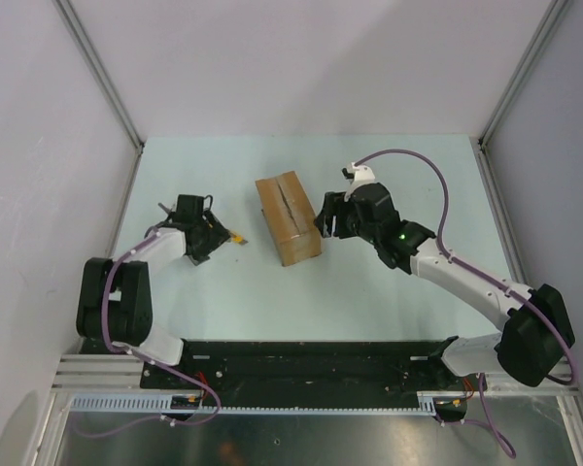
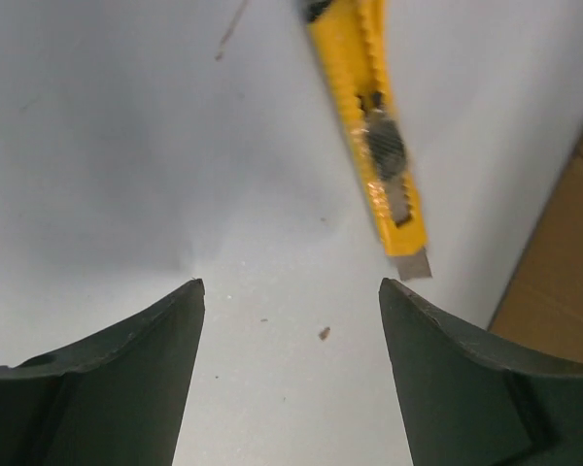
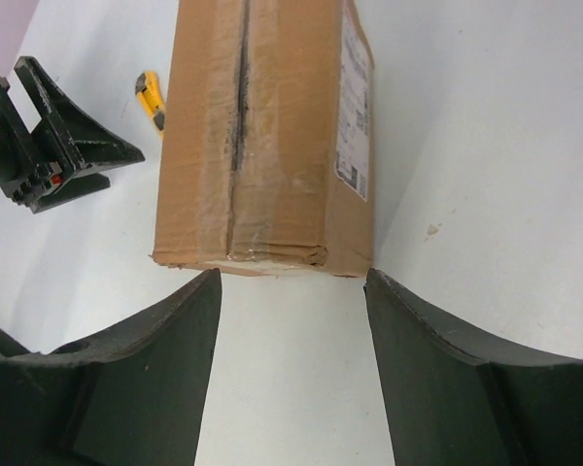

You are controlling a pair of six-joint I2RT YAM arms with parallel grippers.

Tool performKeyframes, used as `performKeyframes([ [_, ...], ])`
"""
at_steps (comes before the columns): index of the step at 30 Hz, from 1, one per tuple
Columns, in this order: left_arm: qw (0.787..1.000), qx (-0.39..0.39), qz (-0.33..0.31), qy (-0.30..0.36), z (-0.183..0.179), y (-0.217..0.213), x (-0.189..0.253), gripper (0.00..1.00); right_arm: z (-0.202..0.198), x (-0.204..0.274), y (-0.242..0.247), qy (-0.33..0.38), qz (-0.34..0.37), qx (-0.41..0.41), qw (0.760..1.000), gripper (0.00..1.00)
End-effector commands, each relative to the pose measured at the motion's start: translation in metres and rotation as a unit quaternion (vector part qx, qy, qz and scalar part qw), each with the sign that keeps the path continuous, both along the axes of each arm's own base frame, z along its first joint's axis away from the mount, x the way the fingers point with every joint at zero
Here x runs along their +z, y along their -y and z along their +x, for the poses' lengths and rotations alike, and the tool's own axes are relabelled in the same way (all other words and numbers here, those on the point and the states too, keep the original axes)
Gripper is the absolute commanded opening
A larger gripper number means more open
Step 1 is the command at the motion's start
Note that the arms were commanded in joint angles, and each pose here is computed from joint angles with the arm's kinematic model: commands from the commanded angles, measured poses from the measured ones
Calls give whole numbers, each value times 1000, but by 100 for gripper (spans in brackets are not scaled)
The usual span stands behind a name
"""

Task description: Unpack the express box

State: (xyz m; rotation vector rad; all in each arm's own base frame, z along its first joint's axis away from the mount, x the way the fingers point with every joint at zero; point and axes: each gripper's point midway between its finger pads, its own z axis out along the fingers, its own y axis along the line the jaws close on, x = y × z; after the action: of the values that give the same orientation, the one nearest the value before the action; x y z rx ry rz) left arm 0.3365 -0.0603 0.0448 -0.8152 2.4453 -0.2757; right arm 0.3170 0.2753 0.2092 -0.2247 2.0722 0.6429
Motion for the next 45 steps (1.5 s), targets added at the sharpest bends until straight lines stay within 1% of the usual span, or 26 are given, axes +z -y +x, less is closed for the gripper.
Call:
performKeyframes([
  [1,997,75,-9,-8,17,-9,3,78,5,27,12,33,-4,-26,999,65],
  [4,996,93,4,-5,34,-15,4,77,2,26,14,29,-7,-26,999,65],
  [5,996,94,5,4,43,-15,10,77,2,22,15,24,-12,-26,999,66],
  [7,995,97,10,-6,47,-16,4,75,1,19,17,20,-19,-30,999,66],
  [8,995,102,9,-1,53,-16,8,74,1,20,19,21,-20,-32,999,66],
  [12,993,115,25,-19,58,-21,2,73,0,15,24,17,-29,-41,999,66],
  [13,991,118,36,-49,51,-24,-9,73,0,15,26,17,-30,-45,998,66],
  [15,989,126,51,-56,57,-29,-5,72,-1,13,28,19,-33,-47,998,66],
  [16,987,126,58,-78,52,-30,-12,70,-1,14,29,20,-31,-51,998,65],
  [22,984,136,71,-91,57,-34,-11,67,-1,4,41,16,-43,-69,997,66],
  [25,984,133,72,-96,69,-33,-8,66,1,0,50,11,-46,-79,996,66],
  [27,983,129,77,-108,70,-33,-11,64,3,-1,54,10,-46,-85,995,66],
  [28,983,125,80,-103,75,-33,-6,63,5,-2,59,8,-46,-90,995,66],
  [35,980,116,98,-125,75,-36,-12,62,15,-6,81,-2,-39,-113,993,66],
  [41,975,120,109,-153,60,-39,-25,55,20,-7,89,-8,-32,-120,992,66],
  [45,974,122,104,-159,60,-37,-30,46,21,-8,93,-11,-30,-124,992,66],
])
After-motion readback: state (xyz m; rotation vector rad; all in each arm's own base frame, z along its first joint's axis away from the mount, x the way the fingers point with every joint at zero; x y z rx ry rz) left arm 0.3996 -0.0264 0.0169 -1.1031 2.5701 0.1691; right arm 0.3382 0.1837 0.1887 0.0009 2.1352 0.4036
